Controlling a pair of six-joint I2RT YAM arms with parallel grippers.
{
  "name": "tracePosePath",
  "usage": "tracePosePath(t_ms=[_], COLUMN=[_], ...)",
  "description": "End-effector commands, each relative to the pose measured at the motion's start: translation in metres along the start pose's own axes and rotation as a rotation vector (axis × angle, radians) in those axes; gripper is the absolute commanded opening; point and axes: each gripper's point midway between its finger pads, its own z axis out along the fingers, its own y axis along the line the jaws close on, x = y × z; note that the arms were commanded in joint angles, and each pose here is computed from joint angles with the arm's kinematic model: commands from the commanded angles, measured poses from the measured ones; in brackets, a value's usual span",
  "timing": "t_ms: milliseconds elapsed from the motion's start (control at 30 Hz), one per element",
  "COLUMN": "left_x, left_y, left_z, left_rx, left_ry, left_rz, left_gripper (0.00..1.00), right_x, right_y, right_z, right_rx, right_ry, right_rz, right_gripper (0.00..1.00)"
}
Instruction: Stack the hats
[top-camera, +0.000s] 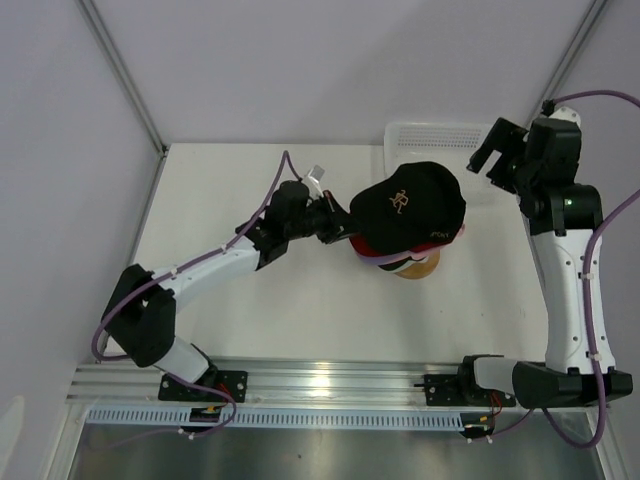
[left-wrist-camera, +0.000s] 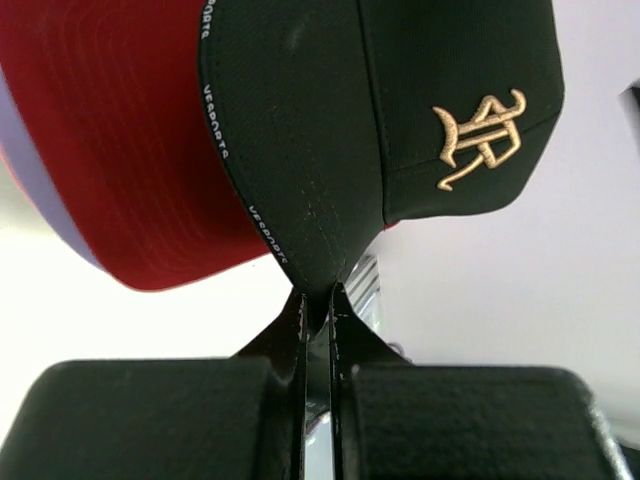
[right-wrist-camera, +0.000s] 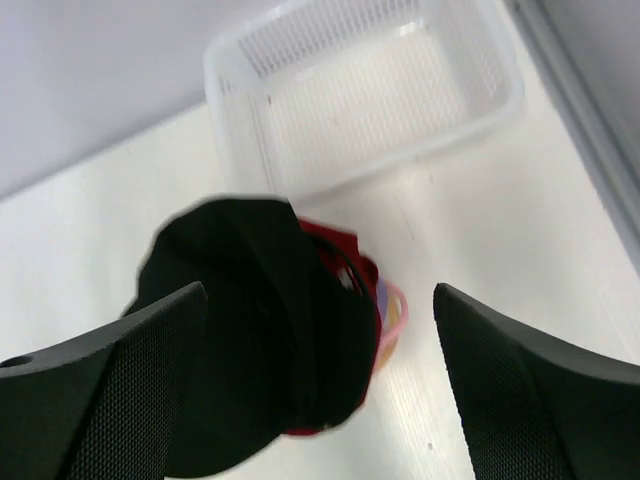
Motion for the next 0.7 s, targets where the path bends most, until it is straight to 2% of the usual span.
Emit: tracePosePath(t_ms=[0, 67, 133, 200, 333, 533, 667], left_x=[0.003, -0.004, -0.006, -0.014, -0.032, -0.051, -0.062], left_y=[0.031, 0.025, 0.037, 0.042, 0.065, 0.075, 0.095], left_z=[0.005, 0.007, 0.013, 0.018, 0.024, 0.011, 0.008], left_rx=[-0.087, -0.063, -0.075, -0.084, -0.082, -0.098, -0.141], left_ry=[0.113, 0.146, 0.177, 0.177, 0.205, 0.245, 0.245], left_rz=[0.131, 0.169, 0.163, 0.151, 0.135, 0.270, 0.242], left_gripper=[0.01, 0.01, 0.01, 0.01, 0.01, 0.01, 0.01], right_x=[-0.027, -0.015, -0.009, 0.004, 0.024, 0.054, 0.067], right_y=[0.004, 0.000, -0.001, -0.010, -0.012, -0.022, -0.017], right_z=[0.005, 0.024, 0.037, 0.053, 0.067, 0.074, 0.072], right_rx=[-0.006, -0.006, -0.033, -0.020, -0.054, -0.067, -0.126], right_ry=[-0.049, -0.002, 0.021, 0.054, 0.127, 0.188, 0.213], right_rz=[-0.017, -0.003, 0.037, 0.056, 0.072, 0.063, 0.095], right_gripper=[0.95, 0.87, 0.76, 0.73, 0.68, 0.65, 0.63])
